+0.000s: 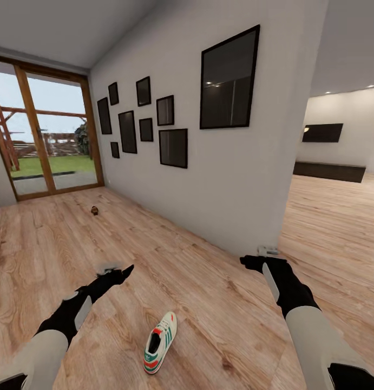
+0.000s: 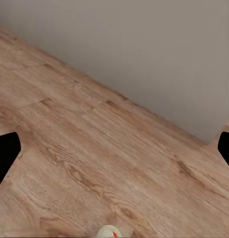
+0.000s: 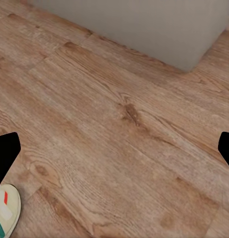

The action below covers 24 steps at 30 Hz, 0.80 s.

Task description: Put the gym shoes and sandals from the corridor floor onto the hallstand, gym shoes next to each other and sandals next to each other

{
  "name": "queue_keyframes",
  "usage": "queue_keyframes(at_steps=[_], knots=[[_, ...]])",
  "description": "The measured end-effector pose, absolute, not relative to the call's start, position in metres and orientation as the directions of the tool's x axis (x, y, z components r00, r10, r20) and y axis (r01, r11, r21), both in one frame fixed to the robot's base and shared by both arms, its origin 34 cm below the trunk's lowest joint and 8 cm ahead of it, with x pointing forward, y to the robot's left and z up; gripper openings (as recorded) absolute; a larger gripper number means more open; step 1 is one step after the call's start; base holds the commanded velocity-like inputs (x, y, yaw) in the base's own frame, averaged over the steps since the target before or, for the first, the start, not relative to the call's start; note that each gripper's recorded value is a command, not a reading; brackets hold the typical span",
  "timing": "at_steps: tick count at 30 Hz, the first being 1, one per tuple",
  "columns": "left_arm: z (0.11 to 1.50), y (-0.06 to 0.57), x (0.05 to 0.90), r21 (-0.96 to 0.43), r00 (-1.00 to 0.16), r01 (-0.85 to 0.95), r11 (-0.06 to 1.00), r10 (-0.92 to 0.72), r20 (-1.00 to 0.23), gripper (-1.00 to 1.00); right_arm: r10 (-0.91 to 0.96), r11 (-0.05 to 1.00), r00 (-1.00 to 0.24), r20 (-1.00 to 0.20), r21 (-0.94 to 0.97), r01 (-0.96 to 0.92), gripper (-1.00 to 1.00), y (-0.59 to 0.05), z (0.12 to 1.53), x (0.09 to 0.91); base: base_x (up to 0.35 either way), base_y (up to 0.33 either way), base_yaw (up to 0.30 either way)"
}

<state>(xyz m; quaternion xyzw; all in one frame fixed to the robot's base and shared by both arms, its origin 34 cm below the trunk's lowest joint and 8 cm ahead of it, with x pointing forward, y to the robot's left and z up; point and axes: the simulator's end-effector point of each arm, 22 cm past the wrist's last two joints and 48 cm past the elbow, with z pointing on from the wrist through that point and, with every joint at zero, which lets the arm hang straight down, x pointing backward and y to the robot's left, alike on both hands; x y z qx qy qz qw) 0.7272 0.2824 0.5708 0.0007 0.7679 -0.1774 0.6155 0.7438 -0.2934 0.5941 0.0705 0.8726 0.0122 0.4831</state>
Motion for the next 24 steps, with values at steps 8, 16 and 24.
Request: queue_keyframes(at_steps=[8,16,24], knots=[[0.535,0.26,0.733,-0.183,-0.307,0.019,0.983,-0.168,-0.937,1.0,0.163,0.986,-0.531,-0.832,0.118,0.117,1.0,-0.295,0.592,0.742,0.0,0.0,0.0],[0.522,0.231,0.728,-0.099,-0.336,0.099,0.99,-0.061,-0.94,1.0,0.179,0.984,-0.522,-0.834,0.143,0.108,1.0,-0.29,0.605,0.744,0.0,0.0,0.0],[0.503,0.228,0.719,-0.088,-0.367,0.11,0.99,-0.042,-0.929,1.0,0.172,0.985,-0.461,-0.871,0.139,0.105,1.0,-0.294,0.637,0.75,0.0,0.0,0.0]])
